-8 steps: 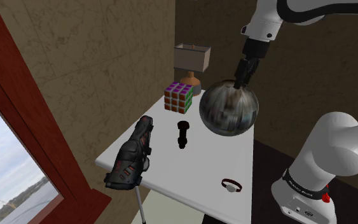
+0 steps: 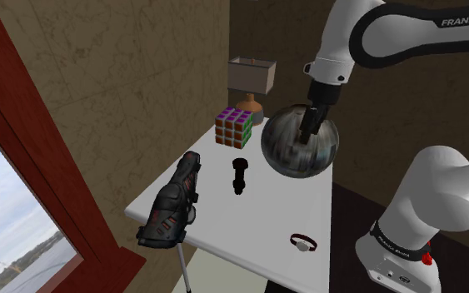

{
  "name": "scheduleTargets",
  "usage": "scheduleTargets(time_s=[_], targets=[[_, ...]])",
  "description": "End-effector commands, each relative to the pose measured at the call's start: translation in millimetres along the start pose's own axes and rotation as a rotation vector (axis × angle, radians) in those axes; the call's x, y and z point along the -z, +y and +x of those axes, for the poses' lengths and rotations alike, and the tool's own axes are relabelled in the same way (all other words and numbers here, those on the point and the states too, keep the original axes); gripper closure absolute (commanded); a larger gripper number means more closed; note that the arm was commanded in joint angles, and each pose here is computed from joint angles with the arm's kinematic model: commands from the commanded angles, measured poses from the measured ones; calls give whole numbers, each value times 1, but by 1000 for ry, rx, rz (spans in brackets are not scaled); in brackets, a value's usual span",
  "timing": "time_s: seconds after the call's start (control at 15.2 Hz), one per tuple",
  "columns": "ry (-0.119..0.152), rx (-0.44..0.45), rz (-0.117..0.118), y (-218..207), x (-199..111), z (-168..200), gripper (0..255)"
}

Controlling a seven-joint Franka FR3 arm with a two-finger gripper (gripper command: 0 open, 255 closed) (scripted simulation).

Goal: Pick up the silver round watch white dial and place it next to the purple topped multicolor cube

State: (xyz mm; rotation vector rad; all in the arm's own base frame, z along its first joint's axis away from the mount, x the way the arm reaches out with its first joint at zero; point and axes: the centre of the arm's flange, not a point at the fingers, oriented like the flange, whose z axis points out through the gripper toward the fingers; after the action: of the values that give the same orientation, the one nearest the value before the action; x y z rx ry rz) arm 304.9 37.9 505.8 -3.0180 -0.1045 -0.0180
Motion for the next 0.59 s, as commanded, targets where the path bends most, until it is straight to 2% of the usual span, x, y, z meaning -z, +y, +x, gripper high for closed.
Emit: scheduleTargets(time_s=[0.0, 0.53], targets=[[-18, 19, 4, -10, -24, -2, 0], [-89, 98, 18, -54, -116, -18, 0]])
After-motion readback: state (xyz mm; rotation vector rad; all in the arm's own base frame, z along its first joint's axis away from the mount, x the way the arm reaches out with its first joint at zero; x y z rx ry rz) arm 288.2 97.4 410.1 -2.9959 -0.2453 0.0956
